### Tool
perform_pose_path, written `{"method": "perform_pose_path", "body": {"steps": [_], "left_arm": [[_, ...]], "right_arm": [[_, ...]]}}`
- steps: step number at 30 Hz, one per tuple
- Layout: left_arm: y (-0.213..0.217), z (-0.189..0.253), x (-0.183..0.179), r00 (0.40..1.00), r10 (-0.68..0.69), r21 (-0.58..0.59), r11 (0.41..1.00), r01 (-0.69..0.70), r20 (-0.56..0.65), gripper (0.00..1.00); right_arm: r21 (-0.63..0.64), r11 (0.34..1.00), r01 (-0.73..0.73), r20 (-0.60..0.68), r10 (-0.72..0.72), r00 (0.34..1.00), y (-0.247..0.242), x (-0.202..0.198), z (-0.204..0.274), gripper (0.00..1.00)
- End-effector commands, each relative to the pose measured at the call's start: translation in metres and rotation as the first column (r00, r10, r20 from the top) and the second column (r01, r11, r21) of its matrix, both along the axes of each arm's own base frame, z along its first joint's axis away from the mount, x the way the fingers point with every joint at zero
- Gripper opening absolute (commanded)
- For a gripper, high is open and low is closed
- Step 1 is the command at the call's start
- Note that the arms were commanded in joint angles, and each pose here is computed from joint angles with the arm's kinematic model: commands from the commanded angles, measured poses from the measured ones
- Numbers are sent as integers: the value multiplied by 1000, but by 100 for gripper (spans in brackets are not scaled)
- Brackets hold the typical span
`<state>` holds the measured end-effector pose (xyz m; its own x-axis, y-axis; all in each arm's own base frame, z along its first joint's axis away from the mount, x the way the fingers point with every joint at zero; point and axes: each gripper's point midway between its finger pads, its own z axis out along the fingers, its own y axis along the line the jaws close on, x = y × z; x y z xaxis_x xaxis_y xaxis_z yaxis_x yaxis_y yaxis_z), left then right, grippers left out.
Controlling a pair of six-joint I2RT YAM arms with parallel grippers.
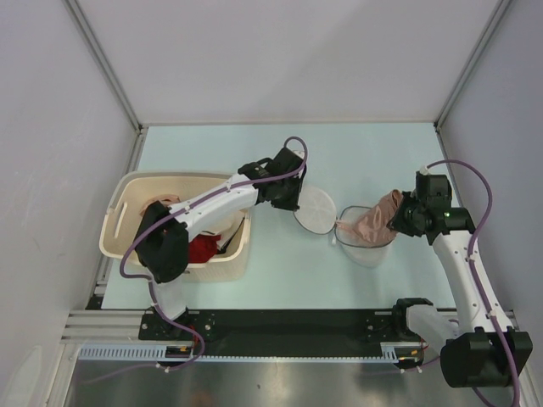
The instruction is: Place the bra in the laundry bag and zip it closed
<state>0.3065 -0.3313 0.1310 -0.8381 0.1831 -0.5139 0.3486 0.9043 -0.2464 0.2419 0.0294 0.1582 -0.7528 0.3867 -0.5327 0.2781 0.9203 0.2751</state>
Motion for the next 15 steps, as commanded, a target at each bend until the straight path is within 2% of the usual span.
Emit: {"method": "perform_pose_path", "body": {"steps": [1, 8, 11, 15], "left_arm": [[-1, 44, 6, 994, -24, -34, 999, 28, 102, 0], [-10, 57, 2, 988, -79, -44, 995, 86, 134, 0], [-17, 60, -3, 986, -108, -58, 992, 116, 131, 0], [-26, 67, -6, 979, -135, -59, 988, 145, 154, 0]], "right_arm": [[-93, 994, 63, 33, -61, 998, -21, 1, 17, 0], [-59, 997, 57, 38, -55, 998, -14, 12, 10, 0], [-10, 999, -37, 78, 37, 996, 13, 26, 10, 0], [-6, 994, -107, 15, 107, 994, 35, 35, -11, 0]]}}
